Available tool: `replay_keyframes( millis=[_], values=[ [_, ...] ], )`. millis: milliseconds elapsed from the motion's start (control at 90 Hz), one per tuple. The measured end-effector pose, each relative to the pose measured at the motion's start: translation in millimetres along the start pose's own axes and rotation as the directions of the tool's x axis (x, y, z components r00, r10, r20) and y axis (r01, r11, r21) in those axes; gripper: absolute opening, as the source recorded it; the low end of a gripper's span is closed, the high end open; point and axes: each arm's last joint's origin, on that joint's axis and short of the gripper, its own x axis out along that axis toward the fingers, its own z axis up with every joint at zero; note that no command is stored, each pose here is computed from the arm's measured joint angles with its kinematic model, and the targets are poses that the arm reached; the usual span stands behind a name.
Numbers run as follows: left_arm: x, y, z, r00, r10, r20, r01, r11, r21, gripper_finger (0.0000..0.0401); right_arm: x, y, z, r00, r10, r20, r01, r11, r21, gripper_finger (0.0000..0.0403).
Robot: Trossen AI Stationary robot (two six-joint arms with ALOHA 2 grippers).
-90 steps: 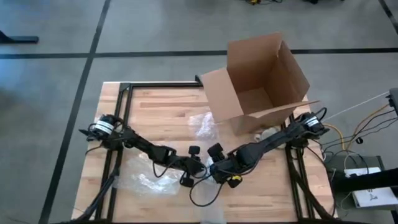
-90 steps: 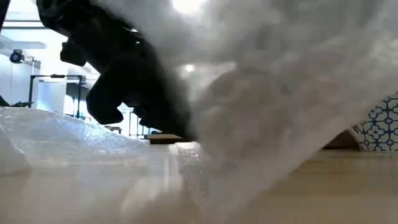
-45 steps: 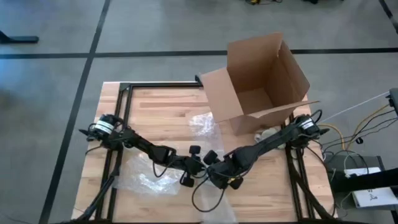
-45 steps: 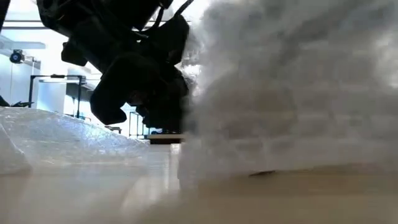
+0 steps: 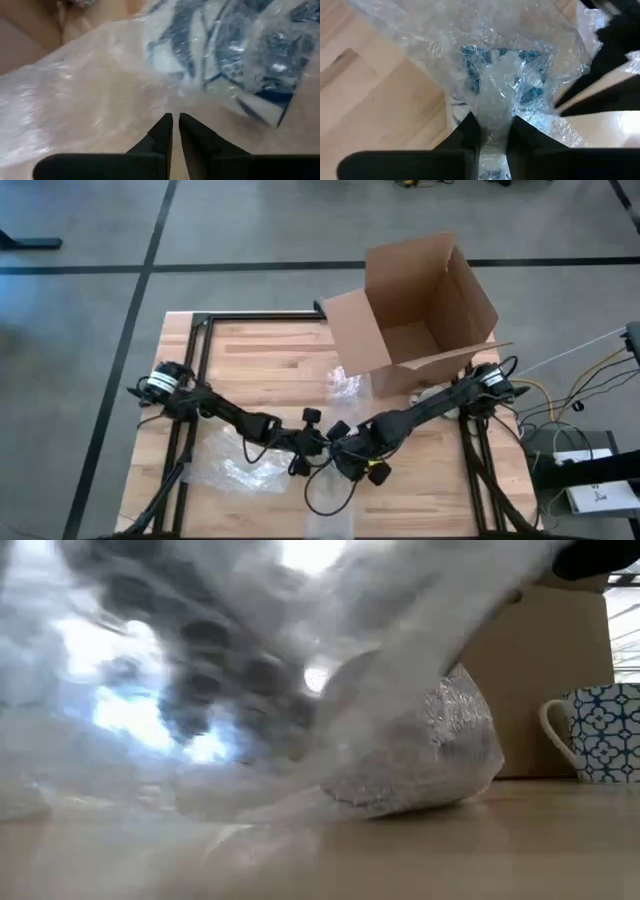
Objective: Wrap mug
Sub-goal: Wrap the blue mug with the right bubble wrap
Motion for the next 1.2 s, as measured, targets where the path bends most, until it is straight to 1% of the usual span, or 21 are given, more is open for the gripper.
replay_keyframes(
  millis=[100,256,322,444,622,756,833,1000,1200],
  values=[
    [-4.3,2.1,3.0,1.000,0.000,0.006,0.001,0.999,-0.052,0.0020,0.0,1.2,-0.8,1.000,0.015,-0.007,-0.015,1.000,0.004,0.0037],
    [1.1,-4.3,-1.9,0.992,-0.129,0.001,0.128,0.983,-0.134,0.0020,0.0,1.4,-0.8,1.000,0.017,-0.008,-0.017,1.000,0.003,0.0038],
    [5.0,-7.5,-6.0,0.987,-0.159,-0.013,0.155,0.975,-0.159,0.0020,0.0,1.4,-0.9,1.000,0.017,-0.008,-0.017,1.000,0.004,0.0039],
    [9.1,-10.8,-8.9,0.984,-0.177,-0.012,0.172,0.969,-0.179,0.0020,0.0,1.5,-0.9,1.000,0.017,-0.009,-0.017,1.000,0.003,0.0039],
    [20.0,-15.6,-13.2,0.985,-0.174,0.018,0.174,0.965,-0.194,0.0020,0.1,1.4,-0.8,1.000,0.021,-0.005,-0.021,1.000,0.003,0.0039],
    [32.2,-20.0,-22.7,0.985,-0.173,0.001,0.169,0.964,-0.206,0.0020,0.3,1.7,-0.8,1.000,0.025,-0.003,-0.025,1.000,0.003,0.0039],
    [38.0,-20.3,-28.2,0.986,-0.168,-0.013,0.161,0.963,-0.218,0.0020,0.4,2.0,-0.7,0.999,0.048,0.007,-0.048,0.999,0.011,0.0040],
    [42.6,-13.3,-32.4,0.989,-0.142,-0.034,0.130,0.963,-0.237,0.0020,0.5,3.1,-0.2,0.996,0.088,0.024,-0.088,0.996,0.029,0.0040],
    [40.1,-0.5,-30.1,0.992,-0.118,-0.037,0.107,0.970,-0.220,0.0020,1.1,4.2,0.4,0.990,0.131,0.047,-0.133,0.990,0.040,0.0040]
  ],
)
